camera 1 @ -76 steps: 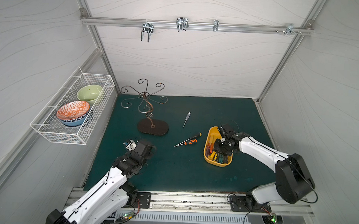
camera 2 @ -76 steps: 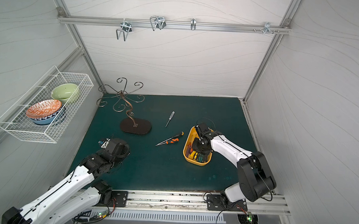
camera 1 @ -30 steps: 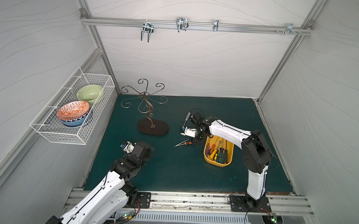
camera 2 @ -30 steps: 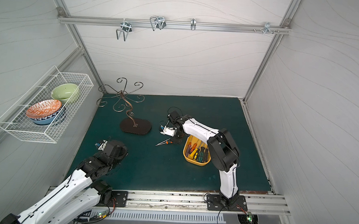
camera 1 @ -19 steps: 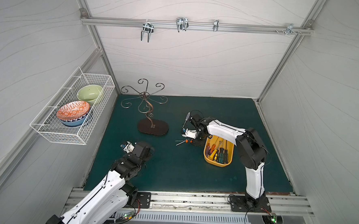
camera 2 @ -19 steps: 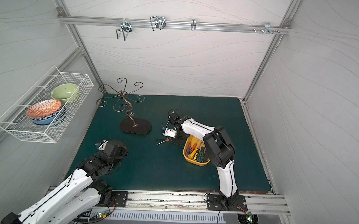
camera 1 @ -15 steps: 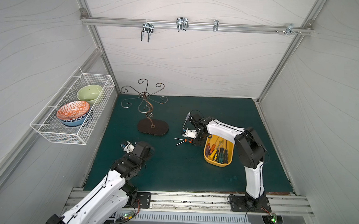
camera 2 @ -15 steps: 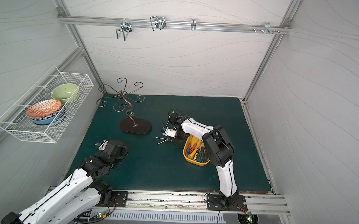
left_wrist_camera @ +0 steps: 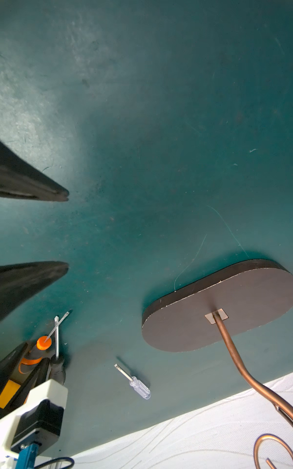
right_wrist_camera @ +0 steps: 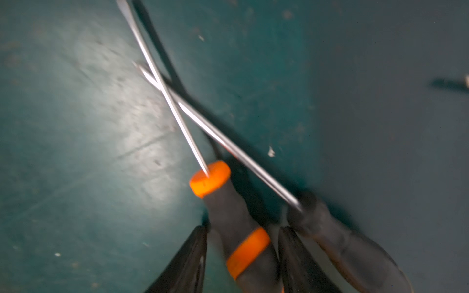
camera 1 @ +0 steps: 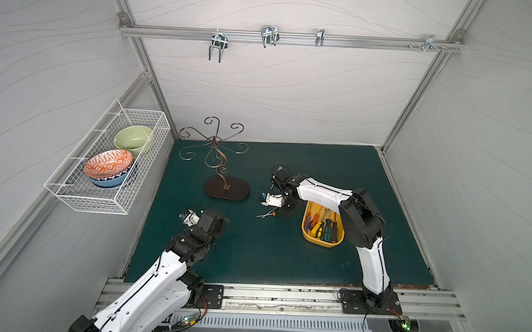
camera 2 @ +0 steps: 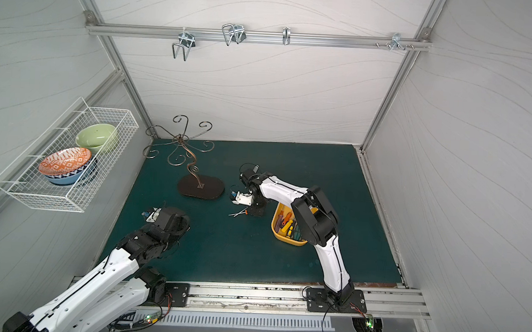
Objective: Put the screwdriver on the desktop into the storage box
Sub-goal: Pick up the screwdriver from the center of the board, then place the screwdriver in the storage box.
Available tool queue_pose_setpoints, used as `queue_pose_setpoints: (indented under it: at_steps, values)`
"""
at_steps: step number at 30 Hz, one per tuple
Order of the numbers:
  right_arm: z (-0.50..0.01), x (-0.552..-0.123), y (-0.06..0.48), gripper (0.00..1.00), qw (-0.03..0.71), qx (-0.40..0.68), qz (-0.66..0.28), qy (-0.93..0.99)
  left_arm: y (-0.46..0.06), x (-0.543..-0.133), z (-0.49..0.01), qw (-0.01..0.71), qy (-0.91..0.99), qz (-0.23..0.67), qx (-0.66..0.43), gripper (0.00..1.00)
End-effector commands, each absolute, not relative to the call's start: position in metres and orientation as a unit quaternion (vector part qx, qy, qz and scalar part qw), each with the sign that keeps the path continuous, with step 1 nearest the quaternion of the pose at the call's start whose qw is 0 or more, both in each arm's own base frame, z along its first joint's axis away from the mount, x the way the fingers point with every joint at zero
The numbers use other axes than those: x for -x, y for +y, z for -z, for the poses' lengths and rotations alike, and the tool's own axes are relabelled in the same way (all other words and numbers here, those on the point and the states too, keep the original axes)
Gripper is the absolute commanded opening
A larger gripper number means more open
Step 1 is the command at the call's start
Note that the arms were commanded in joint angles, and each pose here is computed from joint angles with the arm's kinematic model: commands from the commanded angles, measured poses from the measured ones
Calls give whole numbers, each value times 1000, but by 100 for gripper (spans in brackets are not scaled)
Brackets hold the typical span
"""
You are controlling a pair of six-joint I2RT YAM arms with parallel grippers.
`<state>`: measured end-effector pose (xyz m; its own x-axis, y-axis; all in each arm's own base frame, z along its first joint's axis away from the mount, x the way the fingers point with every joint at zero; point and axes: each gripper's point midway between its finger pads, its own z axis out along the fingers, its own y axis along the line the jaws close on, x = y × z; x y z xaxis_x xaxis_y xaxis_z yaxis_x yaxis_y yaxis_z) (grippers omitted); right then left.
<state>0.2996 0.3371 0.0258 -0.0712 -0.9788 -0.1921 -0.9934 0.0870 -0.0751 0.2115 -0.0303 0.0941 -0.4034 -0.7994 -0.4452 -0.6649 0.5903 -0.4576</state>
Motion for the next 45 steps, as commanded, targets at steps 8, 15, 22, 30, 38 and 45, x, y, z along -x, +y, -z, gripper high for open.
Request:
queue_pose_setpoints:
  at_steps: [8,15,22,30,38,45]
  values:
    - [-9,-281,330,41,42,683,-32,728,-28,-215,-103,336,823,111,444,43]
    - [-8,-276,321,24,25,691,-12,722,-28,-214,-105,337,822,114,445,43]
    - [-20,-266,327,0,34,697,-17,716,-25,-212,-112,346,817,115,447,43]
    - [-103,-255,350,0,157,658,-100,729,-25,-212,-119,351,815,123,445,42]
    - [-172,-237,312,0,268,498,-164,808,-31,-213,-120,345,817,136,442,42]
    - [-173,-241,189,0,223,39,-134,965,-38,-217,-115,333,825,143,434,41]
